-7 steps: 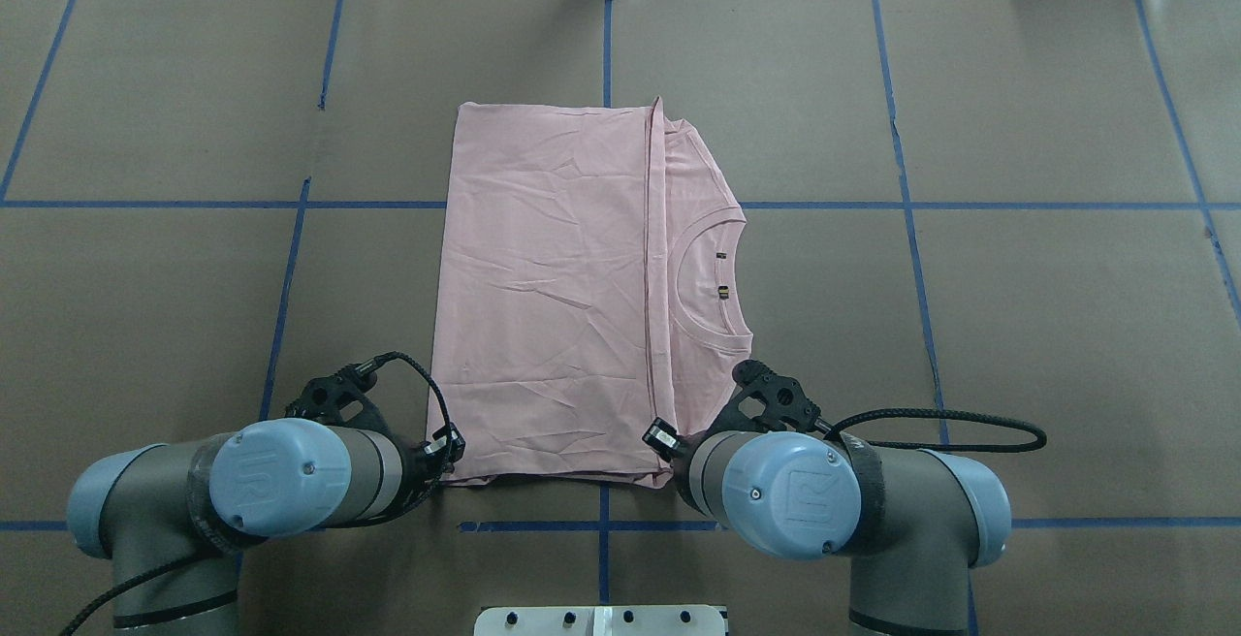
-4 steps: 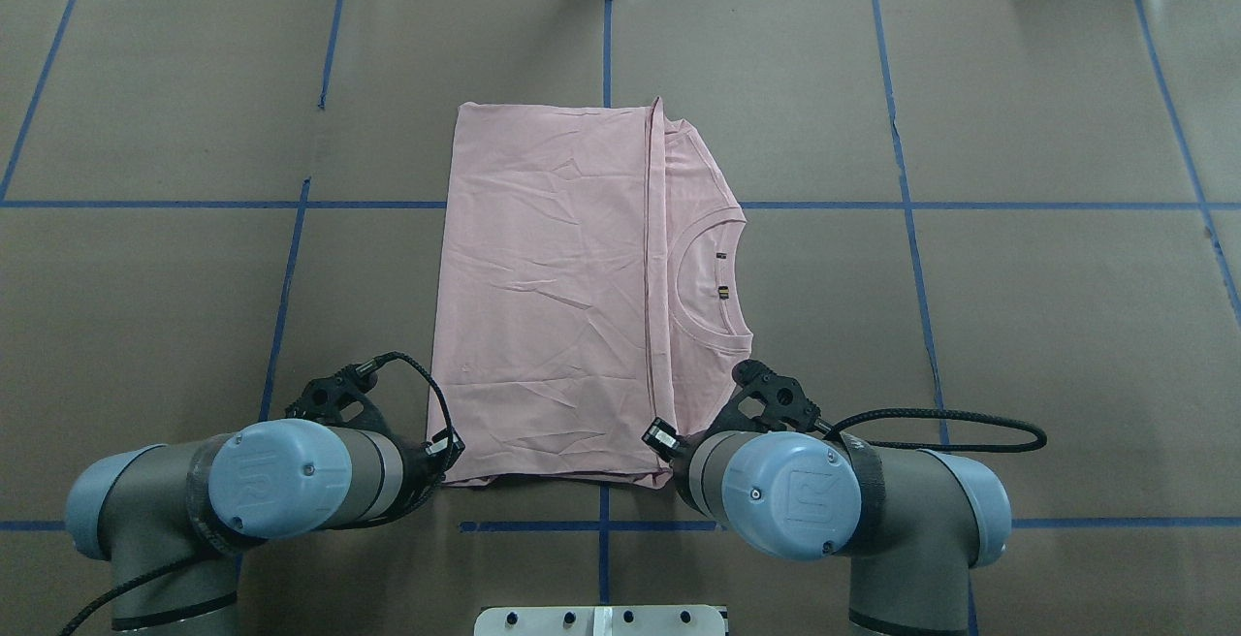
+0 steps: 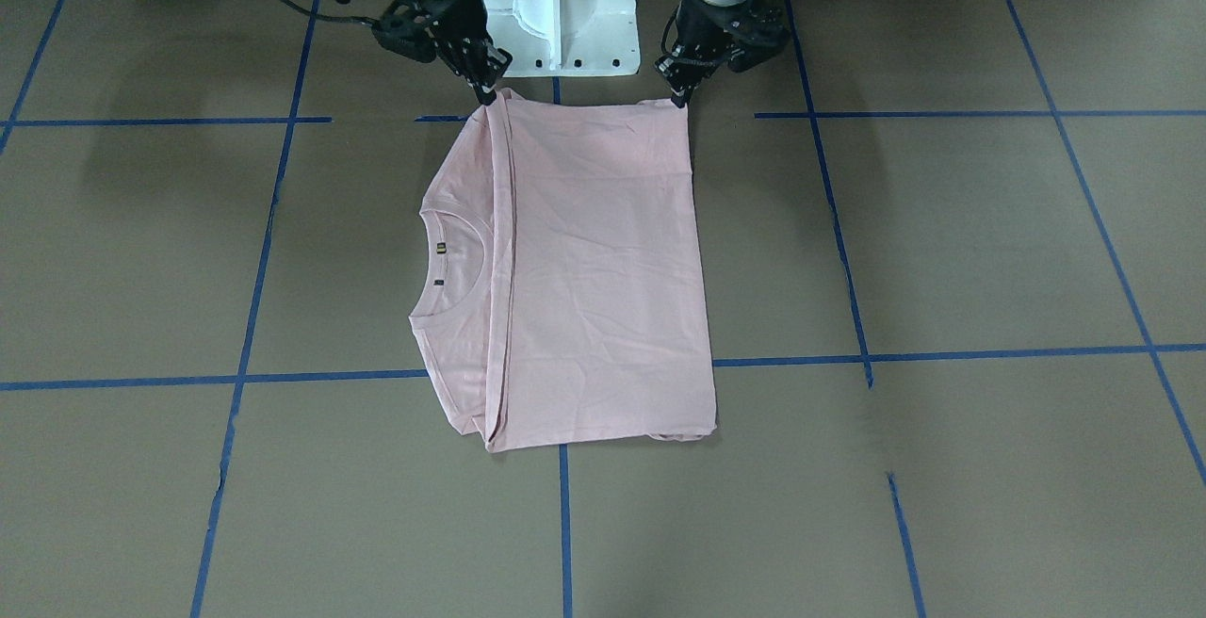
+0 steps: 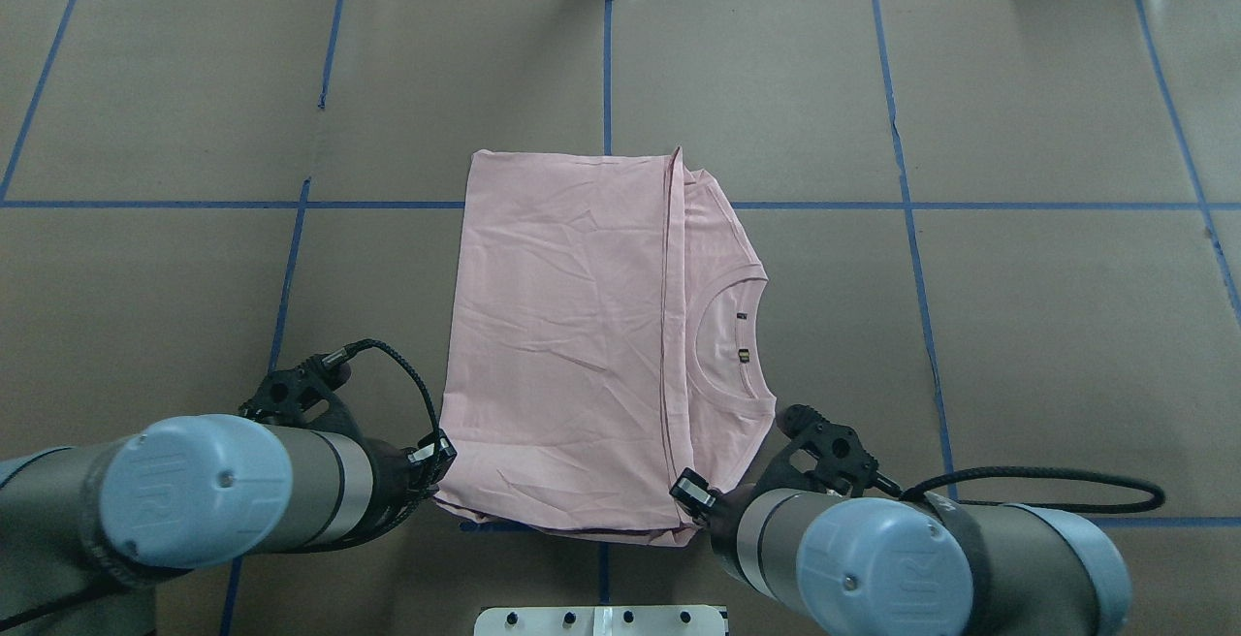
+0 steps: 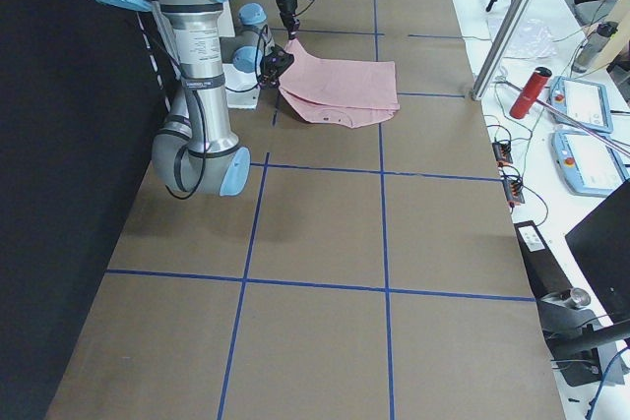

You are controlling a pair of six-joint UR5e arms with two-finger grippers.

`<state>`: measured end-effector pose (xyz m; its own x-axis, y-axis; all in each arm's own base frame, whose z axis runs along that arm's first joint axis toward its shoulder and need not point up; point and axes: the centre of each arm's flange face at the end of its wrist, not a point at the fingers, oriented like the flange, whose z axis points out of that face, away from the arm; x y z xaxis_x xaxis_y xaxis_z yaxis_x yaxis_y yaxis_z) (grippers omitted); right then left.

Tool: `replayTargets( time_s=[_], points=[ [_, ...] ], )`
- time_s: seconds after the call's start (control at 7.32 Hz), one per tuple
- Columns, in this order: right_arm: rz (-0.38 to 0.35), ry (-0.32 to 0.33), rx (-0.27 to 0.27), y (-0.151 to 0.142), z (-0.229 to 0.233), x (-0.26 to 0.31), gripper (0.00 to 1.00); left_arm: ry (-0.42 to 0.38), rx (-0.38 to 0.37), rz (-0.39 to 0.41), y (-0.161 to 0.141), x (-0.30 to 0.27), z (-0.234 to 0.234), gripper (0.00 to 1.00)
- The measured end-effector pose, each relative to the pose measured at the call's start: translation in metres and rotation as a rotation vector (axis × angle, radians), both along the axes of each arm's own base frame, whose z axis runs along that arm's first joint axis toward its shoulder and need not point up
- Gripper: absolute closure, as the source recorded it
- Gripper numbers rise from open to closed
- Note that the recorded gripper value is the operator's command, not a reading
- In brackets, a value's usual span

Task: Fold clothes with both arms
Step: 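Lift the near edge with both grippers and fold it over toward the far edge, then lay the folded edge down and open both grippers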

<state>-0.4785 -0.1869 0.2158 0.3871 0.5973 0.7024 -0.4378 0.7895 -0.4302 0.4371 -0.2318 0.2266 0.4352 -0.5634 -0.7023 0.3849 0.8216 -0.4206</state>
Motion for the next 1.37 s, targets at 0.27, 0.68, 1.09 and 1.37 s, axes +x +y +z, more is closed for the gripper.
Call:
replayTargets(
  time_s=[0.27,0.68,1.09,1.37],
  points=[
    [0.032,-0.007,-0.002,-0.016,-0.025,0.035,1.00,0.061,0.007,-0.013,-0.006,-0.030,-0.040,1.00],
    [0.106,0.036,0.069,-0.116,-0.039,0.035,1.00,0.022,0.080,-0.096,-0.081,-0.016,-0.052,1.00],
    [0.160,0.140,0.053,-0.229,-0.034,0.013,1.00,-0.025,0.174,-0.144,-0.165,0.009,-0.040,1.00],
    [0.163,0.186,0.031,-0.275,-0.034,-0.006,1.00,-0.046,0.213,-0.171,-0.208,0.023,-0.027,1.00]
  ],
)
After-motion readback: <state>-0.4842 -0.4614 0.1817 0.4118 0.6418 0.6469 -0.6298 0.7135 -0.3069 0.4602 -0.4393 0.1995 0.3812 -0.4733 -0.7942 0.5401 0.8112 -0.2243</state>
